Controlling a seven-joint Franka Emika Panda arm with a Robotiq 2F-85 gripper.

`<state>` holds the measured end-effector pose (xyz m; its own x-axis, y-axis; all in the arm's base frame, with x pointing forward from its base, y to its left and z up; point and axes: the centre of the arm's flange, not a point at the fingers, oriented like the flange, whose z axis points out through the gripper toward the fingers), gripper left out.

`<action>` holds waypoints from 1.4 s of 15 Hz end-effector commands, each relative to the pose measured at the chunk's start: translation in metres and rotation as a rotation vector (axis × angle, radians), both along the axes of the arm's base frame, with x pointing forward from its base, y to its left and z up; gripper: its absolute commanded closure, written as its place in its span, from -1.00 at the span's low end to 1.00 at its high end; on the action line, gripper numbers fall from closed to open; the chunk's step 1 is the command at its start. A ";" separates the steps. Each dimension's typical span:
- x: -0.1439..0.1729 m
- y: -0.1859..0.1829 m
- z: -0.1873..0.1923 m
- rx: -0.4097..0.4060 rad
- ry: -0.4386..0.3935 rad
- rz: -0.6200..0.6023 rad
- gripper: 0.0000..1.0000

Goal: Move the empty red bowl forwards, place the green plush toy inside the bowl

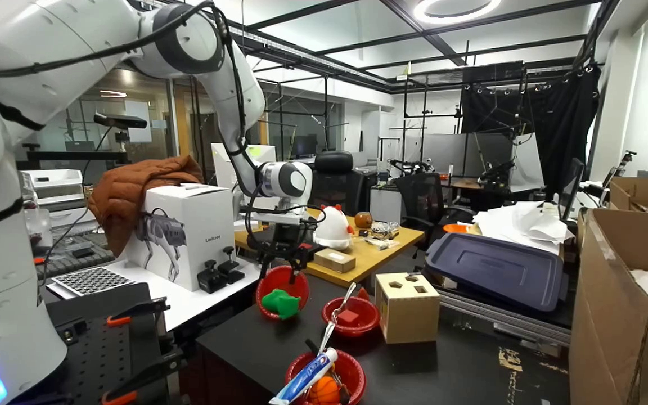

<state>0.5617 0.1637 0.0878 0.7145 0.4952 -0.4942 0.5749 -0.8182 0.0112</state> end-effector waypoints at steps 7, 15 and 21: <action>-0.030 -0.005 0.067 0.134 -0.093 -0.142 -1.00; -0.023 0.010 0.064 0.298 -0.219 -0.310 -1.00; -0.012 0.017 0.063 0.361 -0.373 -0.575 -1.00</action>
